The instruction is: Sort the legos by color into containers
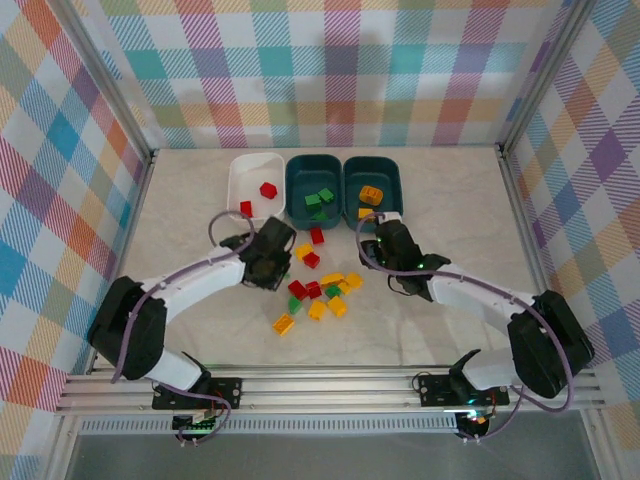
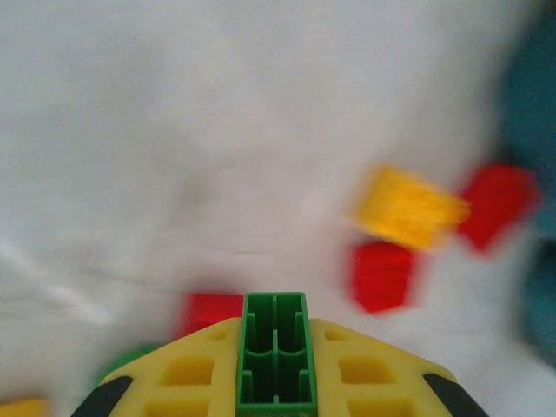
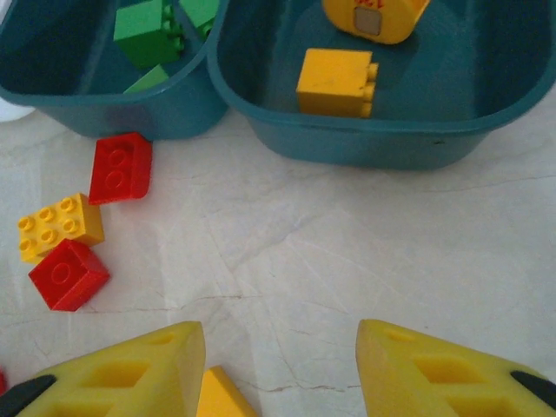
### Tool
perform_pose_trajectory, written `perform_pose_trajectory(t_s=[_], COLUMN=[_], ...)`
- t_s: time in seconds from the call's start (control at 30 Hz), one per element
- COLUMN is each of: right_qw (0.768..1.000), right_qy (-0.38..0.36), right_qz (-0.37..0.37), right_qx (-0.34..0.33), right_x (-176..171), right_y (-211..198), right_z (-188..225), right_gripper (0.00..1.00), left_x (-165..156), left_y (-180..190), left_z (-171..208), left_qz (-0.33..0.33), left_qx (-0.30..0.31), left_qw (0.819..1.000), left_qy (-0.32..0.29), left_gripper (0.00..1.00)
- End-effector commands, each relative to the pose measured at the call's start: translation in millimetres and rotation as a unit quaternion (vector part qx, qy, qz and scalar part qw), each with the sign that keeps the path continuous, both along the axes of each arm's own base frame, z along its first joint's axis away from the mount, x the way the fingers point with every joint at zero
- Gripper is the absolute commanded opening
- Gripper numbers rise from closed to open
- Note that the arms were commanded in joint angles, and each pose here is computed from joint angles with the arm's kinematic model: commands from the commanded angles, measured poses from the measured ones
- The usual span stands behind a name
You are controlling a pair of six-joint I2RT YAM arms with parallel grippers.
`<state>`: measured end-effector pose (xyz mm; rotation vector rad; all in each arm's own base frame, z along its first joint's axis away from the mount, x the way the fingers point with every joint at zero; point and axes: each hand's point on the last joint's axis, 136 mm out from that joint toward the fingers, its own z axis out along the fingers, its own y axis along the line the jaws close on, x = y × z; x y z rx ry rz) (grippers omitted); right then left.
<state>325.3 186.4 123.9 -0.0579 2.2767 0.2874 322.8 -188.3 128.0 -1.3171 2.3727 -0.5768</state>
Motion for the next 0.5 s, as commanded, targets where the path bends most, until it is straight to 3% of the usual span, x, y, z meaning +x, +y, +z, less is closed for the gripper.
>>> perform_pose_trajectory(t_s=[0.0, 0.07, 0.17, 0.33, 0.47], right_qw=[0.996, 0.993, 0.992, 0.990, 0.990], right_qy=[-0.024, -0.023, -0.016, -0.006, -0.006], right_qz=[-0.082, -0.112, -0.124, -0.140, -0.140], right_qx=[0.006, 0.023, 0.029, 0.030, 0.029], right_x=[4, 4, 5, 5, 7], right_y=[-32, -45, -48, -51, -50], right_z=[5, 3, 2, -6, -8], right_gripper=[0.51, 0.53, 0.66, 0.75, 0.76], left_x=[47, 71, 106, 162, 185], left_y=[2, 1, -13, -71, -95], left_z=[48, 65, 70, 50, 23], left_qz=[-0.058, -0.068, -0.100, -0.225, -0.275], left_qx=[0.065, 0.107, 0.139, 0.165, 0.175], left_qw=[0.993, 0.985, 0.972, 0.949, 0.937], left_qy=[-0.081, -0.116, -0.162, -0.149, -0.128], left_gripper=[0.00, 0.00, 0.00, 0.00, 0.00])
